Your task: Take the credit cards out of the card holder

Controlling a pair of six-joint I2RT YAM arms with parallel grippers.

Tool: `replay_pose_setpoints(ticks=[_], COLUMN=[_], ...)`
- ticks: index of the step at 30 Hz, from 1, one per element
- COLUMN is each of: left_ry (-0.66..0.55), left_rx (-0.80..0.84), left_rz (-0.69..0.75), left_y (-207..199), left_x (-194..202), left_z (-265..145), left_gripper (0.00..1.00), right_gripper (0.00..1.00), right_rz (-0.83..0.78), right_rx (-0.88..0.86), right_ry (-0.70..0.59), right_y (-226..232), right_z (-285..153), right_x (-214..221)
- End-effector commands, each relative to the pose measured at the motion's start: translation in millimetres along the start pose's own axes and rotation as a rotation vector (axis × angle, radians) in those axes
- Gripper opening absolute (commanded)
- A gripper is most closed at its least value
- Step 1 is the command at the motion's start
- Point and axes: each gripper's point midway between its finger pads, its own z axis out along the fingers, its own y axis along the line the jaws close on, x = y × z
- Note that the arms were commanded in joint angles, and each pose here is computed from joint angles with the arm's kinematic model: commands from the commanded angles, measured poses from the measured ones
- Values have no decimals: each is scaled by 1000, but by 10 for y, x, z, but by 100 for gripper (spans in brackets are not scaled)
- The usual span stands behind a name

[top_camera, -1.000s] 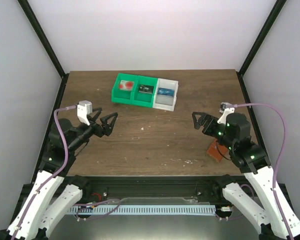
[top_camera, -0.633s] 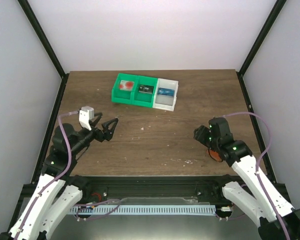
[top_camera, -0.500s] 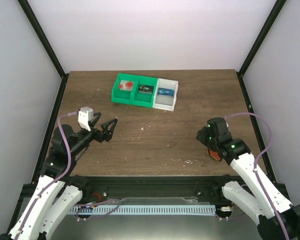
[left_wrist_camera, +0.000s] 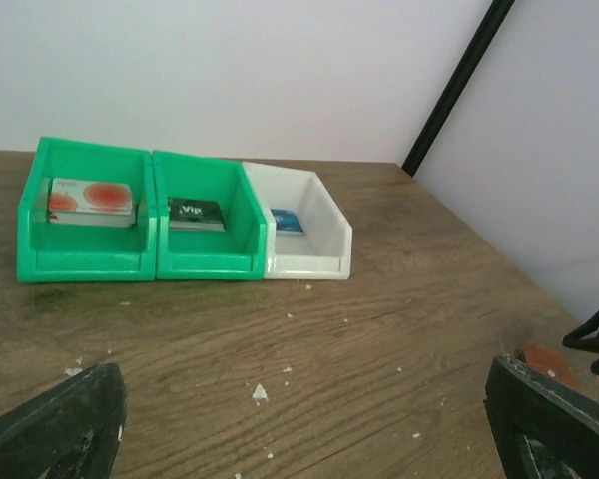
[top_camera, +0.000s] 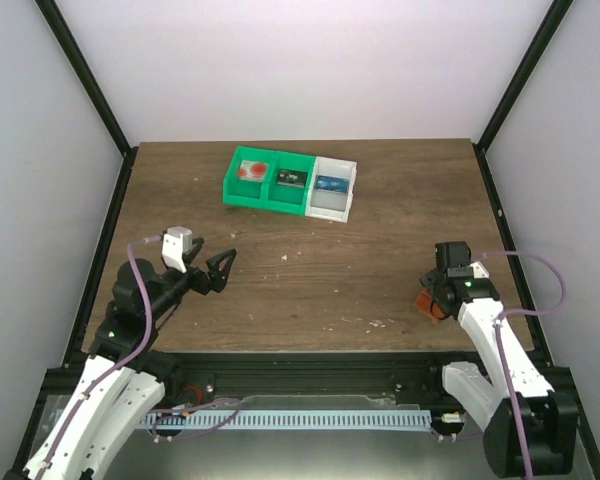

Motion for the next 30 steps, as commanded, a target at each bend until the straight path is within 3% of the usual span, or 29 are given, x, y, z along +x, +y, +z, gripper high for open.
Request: replay_pose_setpoints(ticks=[1,6,11,15,21,30], left_ry=[-52,-57,-67,-67,-66,-57], left_rx=[12,15,35,42,43,53], left_rz=[41,52,56,59,59,61], left_y=[-47,-62,-104,-115,-117,-139], left_x=[-88,-71,-70,-62,-56,-40], left_z=[-58,-78,-107,-108,-106,-90], left_gripper=[100,100,100,100,100,100], right_gripper=[51,47,48,49,44,44], right_rz=[130,159,139,99,-61,-197], right_rx=[24,-53,22,-22,-262,-357], right_ry=[-33,-23,2,66,225,361], right_y=[-125,-91,-218,-168,297,510], right_z=[178,324,461,599,676,630], right_x=[-120,-118,-43,113,361,691])
